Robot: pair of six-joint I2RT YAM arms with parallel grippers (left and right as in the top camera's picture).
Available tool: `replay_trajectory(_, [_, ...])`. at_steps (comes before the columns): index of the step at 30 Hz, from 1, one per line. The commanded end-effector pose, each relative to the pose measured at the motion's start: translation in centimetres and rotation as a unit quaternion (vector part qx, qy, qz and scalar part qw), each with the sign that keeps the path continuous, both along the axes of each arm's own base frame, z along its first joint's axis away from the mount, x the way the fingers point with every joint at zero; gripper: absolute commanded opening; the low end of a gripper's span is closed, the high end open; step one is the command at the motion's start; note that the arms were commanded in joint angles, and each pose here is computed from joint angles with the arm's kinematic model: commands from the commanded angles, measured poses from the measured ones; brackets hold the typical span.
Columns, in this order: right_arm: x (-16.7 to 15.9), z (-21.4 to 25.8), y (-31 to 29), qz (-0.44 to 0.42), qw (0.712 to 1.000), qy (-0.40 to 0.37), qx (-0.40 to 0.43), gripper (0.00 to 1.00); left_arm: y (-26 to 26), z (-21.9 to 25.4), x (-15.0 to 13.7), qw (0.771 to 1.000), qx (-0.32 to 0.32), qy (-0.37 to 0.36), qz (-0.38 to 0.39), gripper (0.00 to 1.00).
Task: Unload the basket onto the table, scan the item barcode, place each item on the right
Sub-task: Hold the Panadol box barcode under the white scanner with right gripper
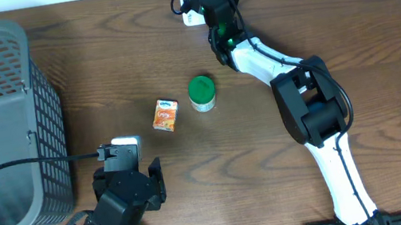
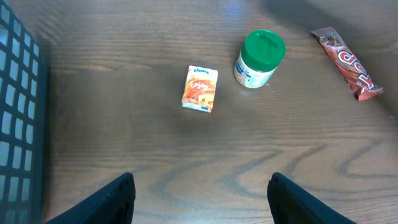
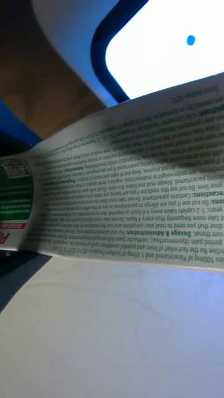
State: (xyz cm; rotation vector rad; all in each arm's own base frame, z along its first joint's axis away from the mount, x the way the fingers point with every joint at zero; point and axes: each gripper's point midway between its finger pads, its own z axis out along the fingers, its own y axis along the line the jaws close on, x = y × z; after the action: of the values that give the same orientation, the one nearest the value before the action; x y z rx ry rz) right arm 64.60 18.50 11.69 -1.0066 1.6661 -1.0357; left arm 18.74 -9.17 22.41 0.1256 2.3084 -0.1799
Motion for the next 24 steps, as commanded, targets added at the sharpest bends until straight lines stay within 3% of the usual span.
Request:
replay_trajectory(1, [0.1, 1.0, -0.5, -0.015, 0.999, -0.007, -0.035, 0.22, 0.3, 0.0, 0.1, 1.0, 0.008, -0.003, 0.004, 0.69])
replay_trajectory(12, [-1.3, 6.9, -5.5, -0.149, 0.986, -0.068, -0.04, 0.15, 0.3, 0.0, 0.1, 1.0, 0.008, -0.003, 0.004, 0.69])
replay_trajectory(16, [-3.3, 7.9, -9.1, -0.216, 0.975, -0.025, -0.051, 0.07, 0.3, 0.0, 0.1, 1.0, 0.008, -0.003, 0.004, 0.69])
replay_trajectory(19, [-5.5, 7.5, -12.3, -0.253, 0.966, 0.035, -0.049, 0.08, 0.3, 0.0, 0.1, 1.0, 0.008, -0.003, 0.004, 0.69])
replay_trajectory(24, [-10.7, 7.4, -19.7, -0.341, 0.934, 0.107, 0.02, 0.09, 0.3, 0.0, 0.1, 1.0, 0.008, -0.003, 0.004, 0.69])
